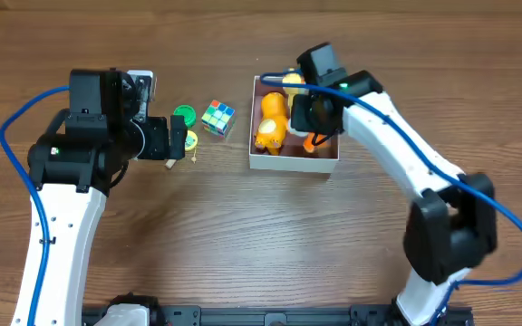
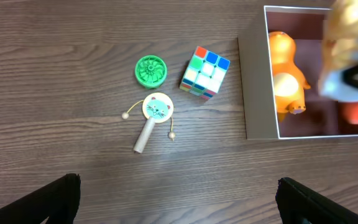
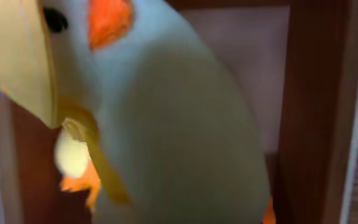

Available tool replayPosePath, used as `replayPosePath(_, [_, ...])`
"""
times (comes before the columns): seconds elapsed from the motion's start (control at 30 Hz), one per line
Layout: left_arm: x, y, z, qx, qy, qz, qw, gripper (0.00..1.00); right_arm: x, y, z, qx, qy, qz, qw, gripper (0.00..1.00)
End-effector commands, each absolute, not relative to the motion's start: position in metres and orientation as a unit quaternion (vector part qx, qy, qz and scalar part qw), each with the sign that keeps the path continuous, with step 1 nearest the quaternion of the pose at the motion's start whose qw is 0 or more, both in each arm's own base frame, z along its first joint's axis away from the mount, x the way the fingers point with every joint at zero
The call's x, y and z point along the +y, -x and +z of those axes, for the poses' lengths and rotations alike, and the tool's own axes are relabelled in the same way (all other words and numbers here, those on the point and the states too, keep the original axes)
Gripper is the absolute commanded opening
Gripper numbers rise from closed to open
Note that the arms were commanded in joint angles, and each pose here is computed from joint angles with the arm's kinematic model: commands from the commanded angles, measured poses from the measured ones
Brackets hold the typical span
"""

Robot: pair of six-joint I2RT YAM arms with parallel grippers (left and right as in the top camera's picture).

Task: Pack container
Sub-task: 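Carry the duck plush into the box and release, withdraw right arm, then reach the left gripper to the Rubik's cube and grasp it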

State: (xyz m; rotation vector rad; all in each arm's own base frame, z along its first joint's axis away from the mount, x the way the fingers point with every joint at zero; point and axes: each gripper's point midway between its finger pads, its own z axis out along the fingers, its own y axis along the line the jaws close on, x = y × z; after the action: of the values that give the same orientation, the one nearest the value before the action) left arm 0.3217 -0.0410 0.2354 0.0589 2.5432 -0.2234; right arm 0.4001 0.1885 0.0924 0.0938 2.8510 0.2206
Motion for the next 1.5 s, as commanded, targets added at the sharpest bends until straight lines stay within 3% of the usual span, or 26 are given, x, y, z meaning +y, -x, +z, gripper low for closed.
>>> replayPosePath(0.0, [-0.039, -0.325, 0.244, 0.950, -0.029, -0.081, 0.301, 1.00, 0.185, -0.412, 0.104, 0.982, -0.042, 0.066, 0.173, 0.48])
replayPosePath(0.03, [-0.039, -0.325, 0.244, 0.950, -0.029, -0.081, 0.301, 1.00, 0.185, -0.414, 0.108, 0.981, -0.040, 0.065, 0.180, 0.54])
replayPosePath(0.07, [-0.039, -0.325, 0.244, 0.950, -0.029, -0.081, 0.301, 1.00, 0.185, -0.415, 0.114, 0.980, -0.031, 0.066, 0.185, 0.71])
replayPosePath(0.1, [-0.039, -0.325, 0.243, 0.950, -0.029, -0.081, 0.301, 1.00, 0.184, -0.416, 0.132, 0.978, -0.018, 0.066, 0.198, 1.00])
replayPosePath(0.3, [-0.039, -0.325, 0.244, 0.950, -0.029, -0.081, 0.301, 1.00, 0.165, -0.388, 0.292, 0.935, -0.027, 0.123, 0.332, 1.00])
replayPosePath(0.43, [-0.059, -0.310, 0.238, 0.954, -0.010, -0.146, 0.262, 1.00, 0.107, -0.341, 0.338, 0.921, -0.107, 0.129, 0.351, 1.00])
replayPosePath(0.5, [-0.062, -0.304, 0.235, 0.957, 0.000, -0.156, 0.246, 1.00, 0.067, -0.322, 0.344, 0.915, -0.174, 0.122, 0.344, 1.00])
replayPosePath(0.67, [-0.065, -0.336, 0.234, 0.949, -0.001, -0.163, 0.270, 1.00, 0.002, -0.302, 0.331, 0.907, -0.276, 0.093, 0.305, 1.00])
replayPosePath(0.83, [-0.071, -0.388, 0.185, 0.974, -0.116, -0.071, 0.180, 1.00, -0.001, -0.302, 0.324, 0.910, -0.282, 0.087, 0.292, 1.00])
replayPosePath(0.97, [-0.090, -0.422, 0.148, 0.971, -0.176, -0.022, 0.158, 1.00, -0.001, -0.302, 0.325, 0.910, -0.282, 0.087, 0.292, 1.00])
replayPosePath(1.37, [-0.119, -0.459, 0.043, 0.968, -0.214, -0.049, 0.123, 0.98, -0.001, -0.302, 0.325, 0.910, -0.282, 0.087, 0.292, 1.00])
replayPosePath(1.47, [-0.121, -0.460, 0.028, 0.969, -0.214, -0.053, 0.112, 0.90, -0.001, -0.302, 0.325, 0.910, -0.282, 0.087, 0.292, 1.00])
